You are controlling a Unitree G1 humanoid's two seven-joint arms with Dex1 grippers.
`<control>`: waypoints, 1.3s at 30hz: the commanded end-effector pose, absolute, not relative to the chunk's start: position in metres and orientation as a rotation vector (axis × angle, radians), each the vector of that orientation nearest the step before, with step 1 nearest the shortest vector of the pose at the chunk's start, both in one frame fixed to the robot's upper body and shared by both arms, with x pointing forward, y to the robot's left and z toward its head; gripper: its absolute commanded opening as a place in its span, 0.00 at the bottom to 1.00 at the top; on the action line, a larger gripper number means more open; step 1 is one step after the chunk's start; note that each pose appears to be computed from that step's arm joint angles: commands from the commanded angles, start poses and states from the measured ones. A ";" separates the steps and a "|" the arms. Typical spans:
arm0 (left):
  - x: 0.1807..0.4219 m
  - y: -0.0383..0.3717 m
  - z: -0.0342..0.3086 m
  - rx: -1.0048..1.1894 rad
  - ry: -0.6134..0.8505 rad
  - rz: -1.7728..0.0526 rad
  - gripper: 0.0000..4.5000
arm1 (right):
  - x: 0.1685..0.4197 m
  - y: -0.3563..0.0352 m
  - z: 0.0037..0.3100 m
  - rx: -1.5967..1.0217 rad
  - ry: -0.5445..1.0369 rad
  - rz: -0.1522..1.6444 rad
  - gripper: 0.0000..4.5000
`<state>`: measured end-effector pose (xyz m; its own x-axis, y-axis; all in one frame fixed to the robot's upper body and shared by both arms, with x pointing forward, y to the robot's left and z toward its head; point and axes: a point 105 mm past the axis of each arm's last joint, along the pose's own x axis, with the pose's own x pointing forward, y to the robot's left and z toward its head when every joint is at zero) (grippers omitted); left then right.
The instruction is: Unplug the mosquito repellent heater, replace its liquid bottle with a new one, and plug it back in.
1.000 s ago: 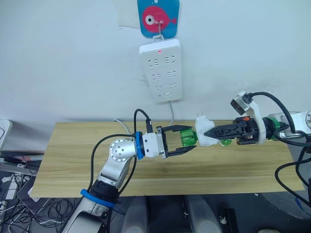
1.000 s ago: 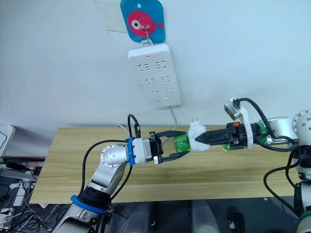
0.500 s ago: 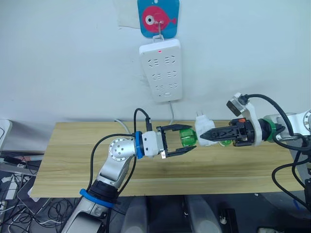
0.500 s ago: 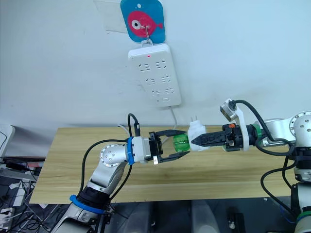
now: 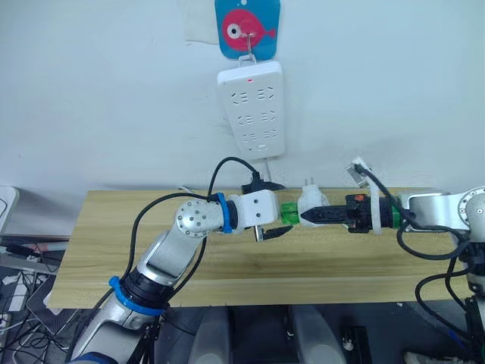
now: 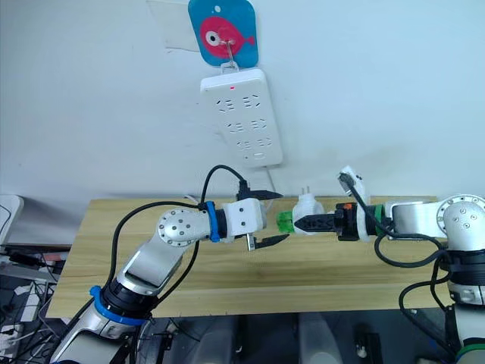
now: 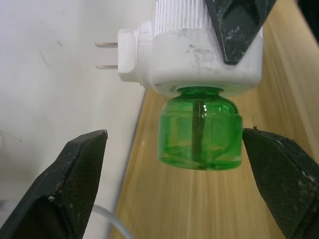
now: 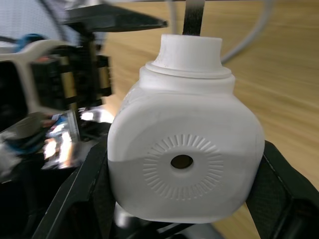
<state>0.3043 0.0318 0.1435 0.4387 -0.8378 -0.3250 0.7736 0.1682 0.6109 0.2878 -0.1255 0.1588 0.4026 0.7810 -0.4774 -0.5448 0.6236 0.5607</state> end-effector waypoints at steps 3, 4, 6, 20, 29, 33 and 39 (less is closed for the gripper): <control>0.298 0.019 0.148 0.840 -0.109 -1.140 1.00 | 0.286 -0.115 0.173 0.328 0.704 0.831 0.67; 0.298 0.018 0.147 0.842 -0.107 -1.140 1.00 | 0.285 -0.113 0.173 0.334 0.703 0.829 0.67; 0.298 0.016 0.145 0.844 -0.100 -1.143 1.00 | 0.284 -0.111 0.173 0.342 0.705 0.819 0.67; 0.301 0.010 0.143 0.849 -0.093 -1.142 0.74 | 0.271 -0.099 0.174 0.345 0.724 0.833 0.67; 0.300 0.009 0.142 0.867 -0.098 -1.146 0.51 | 0.270 -0.094 0.174 0.349 0.721 0.850 0.67; 0.300 0.009 0.143 0.818 -0.110 -1.138 0.51 | 0.270 -0.091 0.179 0.317 0.695 0.871 0.74; 0.307 0.011 0.159 0.502 -0.195 -1.026 0.51 | 0.269 -0.100 0.194 0.223 0.433 0.795 0.99</control>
